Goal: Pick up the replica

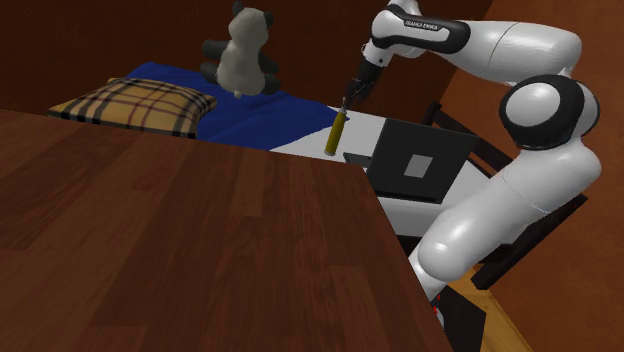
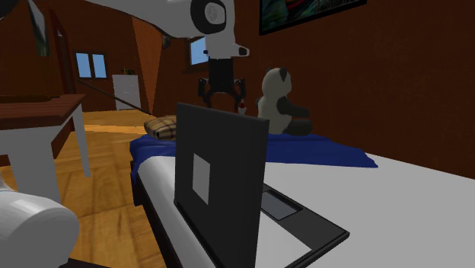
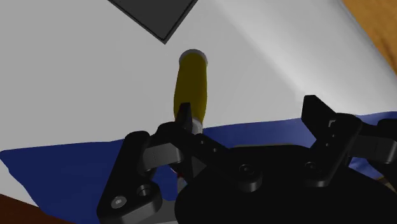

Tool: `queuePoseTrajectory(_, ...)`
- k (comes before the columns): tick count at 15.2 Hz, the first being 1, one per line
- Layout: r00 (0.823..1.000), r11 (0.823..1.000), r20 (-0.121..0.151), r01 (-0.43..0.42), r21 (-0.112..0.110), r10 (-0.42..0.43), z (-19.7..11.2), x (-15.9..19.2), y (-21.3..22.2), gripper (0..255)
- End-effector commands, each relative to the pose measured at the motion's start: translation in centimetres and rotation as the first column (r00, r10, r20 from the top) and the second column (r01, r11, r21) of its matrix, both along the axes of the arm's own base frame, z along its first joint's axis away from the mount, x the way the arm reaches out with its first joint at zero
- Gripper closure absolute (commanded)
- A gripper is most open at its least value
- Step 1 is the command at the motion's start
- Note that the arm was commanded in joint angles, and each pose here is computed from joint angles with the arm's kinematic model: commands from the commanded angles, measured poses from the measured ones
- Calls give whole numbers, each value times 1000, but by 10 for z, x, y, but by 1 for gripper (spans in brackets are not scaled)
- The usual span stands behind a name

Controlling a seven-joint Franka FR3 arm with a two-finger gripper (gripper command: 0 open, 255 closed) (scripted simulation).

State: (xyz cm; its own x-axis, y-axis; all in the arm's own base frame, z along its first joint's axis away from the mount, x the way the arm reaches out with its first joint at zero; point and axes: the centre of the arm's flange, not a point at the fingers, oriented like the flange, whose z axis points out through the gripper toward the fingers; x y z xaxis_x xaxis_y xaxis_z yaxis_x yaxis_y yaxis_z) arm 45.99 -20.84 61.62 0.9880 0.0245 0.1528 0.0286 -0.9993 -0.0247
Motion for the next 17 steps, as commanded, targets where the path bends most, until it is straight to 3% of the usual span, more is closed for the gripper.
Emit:
queuePoseTrajectory(1,1000,1000,15,-6,-5,6,4,16,-20,0)
queuePoseTrajectory(5,999,1000,38,-14,-11,14,16,40,-52,0)
queuePoseTrajectory(14,999,1000,38,-14,-12,14,-24,40,-52,0)
queuePoseTrajectory(15,999,1000,38,-14,-11,14,-24,41,-52,255)
queuePoseTrajectory(17,999,1000,38,-14,-11,14,-23,40,-52,255)
